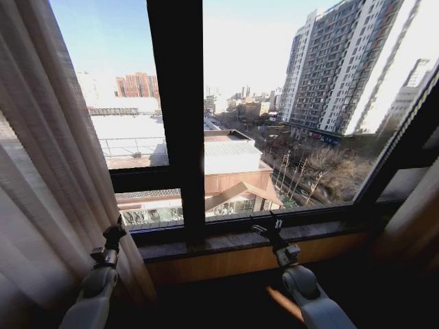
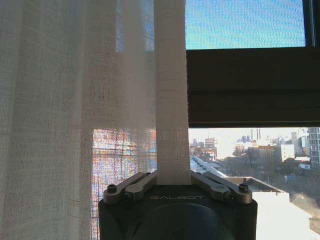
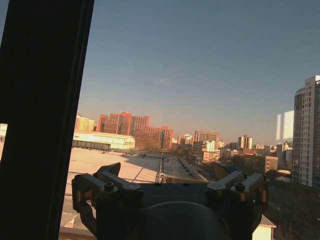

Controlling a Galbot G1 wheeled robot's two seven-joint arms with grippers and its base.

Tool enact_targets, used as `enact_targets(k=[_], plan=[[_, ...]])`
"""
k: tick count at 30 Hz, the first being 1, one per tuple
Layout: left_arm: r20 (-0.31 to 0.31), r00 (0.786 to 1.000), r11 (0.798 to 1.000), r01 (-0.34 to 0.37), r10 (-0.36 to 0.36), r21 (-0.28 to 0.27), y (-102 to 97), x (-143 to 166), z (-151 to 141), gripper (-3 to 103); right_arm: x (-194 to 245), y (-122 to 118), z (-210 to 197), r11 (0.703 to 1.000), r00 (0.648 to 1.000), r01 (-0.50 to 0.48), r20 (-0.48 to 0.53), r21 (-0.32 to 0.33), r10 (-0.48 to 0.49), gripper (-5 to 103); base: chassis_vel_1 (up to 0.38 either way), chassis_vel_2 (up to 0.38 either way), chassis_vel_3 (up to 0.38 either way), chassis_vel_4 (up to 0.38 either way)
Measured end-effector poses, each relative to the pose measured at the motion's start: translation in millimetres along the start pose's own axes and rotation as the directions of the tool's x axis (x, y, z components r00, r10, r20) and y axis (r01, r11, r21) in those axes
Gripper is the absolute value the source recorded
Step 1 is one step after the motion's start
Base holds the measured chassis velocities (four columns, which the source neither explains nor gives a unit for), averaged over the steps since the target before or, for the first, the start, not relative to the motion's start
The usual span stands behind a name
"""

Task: Open the curtains by pulling them apart, changing their state from closed to fully open.

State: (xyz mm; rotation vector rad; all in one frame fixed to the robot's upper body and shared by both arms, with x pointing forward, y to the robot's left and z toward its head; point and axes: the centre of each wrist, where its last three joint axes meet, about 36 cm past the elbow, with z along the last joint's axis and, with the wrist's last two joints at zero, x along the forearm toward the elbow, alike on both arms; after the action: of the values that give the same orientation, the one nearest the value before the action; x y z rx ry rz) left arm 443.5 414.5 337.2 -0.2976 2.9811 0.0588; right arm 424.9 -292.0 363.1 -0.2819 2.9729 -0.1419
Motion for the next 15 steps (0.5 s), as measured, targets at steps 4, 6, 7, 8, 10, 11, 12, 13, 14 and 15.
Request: enact_targets(k=[4, 6, 7, 8, 10, 11, 12, 13, 14, 15], plan=[[-0.001, 1.0, 1.0, 0.011, -0.011, 0.004, 3.7, 1.9, 0.3, 0, 0.0, 0.0, 0.0, 1.0, 1.0, 0.0, 0.0, 0.0, 0.0, 100, 0.0, 0.0, 0.0, 0.0], [-0.002, 1.0, 1.0, 0.014, -0.014, 0.004, 4.5, 3.5, 1.2, 0, 0.0, 0.0, 0.0, 1.0, 1.0, 0.0, 0.0, 0.0, 0.0, 100, 0.0, 0.0, 0.0, 0.0], [-0.002, 1.0, 1.0, 0.016, -0.016, 0.004, 5.0, 4.4, 1.7, 0, 0.0, 0.0, 0.0, 1.0, 1.0, 0.0, 0.0, 0.0, 0.0, 100, 0.0, 0.0, 0.0, 0.0], [-0.004, 1.0, 1.0, 0.018, -0.018, 0.005, 5.8, 6.8, 2.8, 0, 0.0, 0.0, 0.0, 1.0, 1.0, 0.0, 0.0, 0.0, 0.0, 100, 0.048, 0.008, -0.058, -0.009], [-0.006, 1.0, 1.0, 0.02, -0.02, 0.004, 6.7, 9.9, 4.1, 0, 0.0, 0.0, 0.0, 1.0, 1.0, 0.0, 0.0, 0.0, 0.0, 100, 0.095, 0.019, -0.074, -0.01], [-0.006, 1.0, 1.0, 0.02, -0.02, 0.004, 6.7, 9.9, 4.1, 0, 0.0, 0.0, 0.0, 1.0, 1.0, 0.0, 0.0, 0.0, 0.0, 100, 0.095, 0.019, -0.09, -0.011], [-0.007, 1.0, 1.0, 0.023, -0.023, 0.003, 7.8, 11.7, 5.0, 0, 0.0, 0.0, 0.0, 1.0, 1.0, 0.0, 0.0, 0.0, 0.0, 100, 0.142, 0.033, -0.09, -0.011], [-0.007, 1.0, 1.0, 0.025, -0.025, 0.002, 9.0, 13.3, 5.5, 0, 0.0, 0.0, 0.0, 1.0, 1.0, 0.0, 0.0, 0.0, 0.0, 100, 0.142, 0.061, -0.148, -0.041], [-0.007, 1.0, 1.0, 0.026, -0.026, 0.001, 10.0, 14.6, 5.5, 0, 0.0, 0.0, 0.0, 1.0, 1.0, 0.0, 0.0, 0.0, 0.0, 100, 0.177, 0.061, -0.148, -0.061], [-0.008, 1.0, 1.0, 0.026, -0.026, 0.0, 10.7, 15.8, 5.5, 0, 0.0, 0.0, 0.0, 1.0, 1.0, 0.0, 0.0, 0.0, 0.0, 100, 0.177, 0.111, -0.178, -0.061]])
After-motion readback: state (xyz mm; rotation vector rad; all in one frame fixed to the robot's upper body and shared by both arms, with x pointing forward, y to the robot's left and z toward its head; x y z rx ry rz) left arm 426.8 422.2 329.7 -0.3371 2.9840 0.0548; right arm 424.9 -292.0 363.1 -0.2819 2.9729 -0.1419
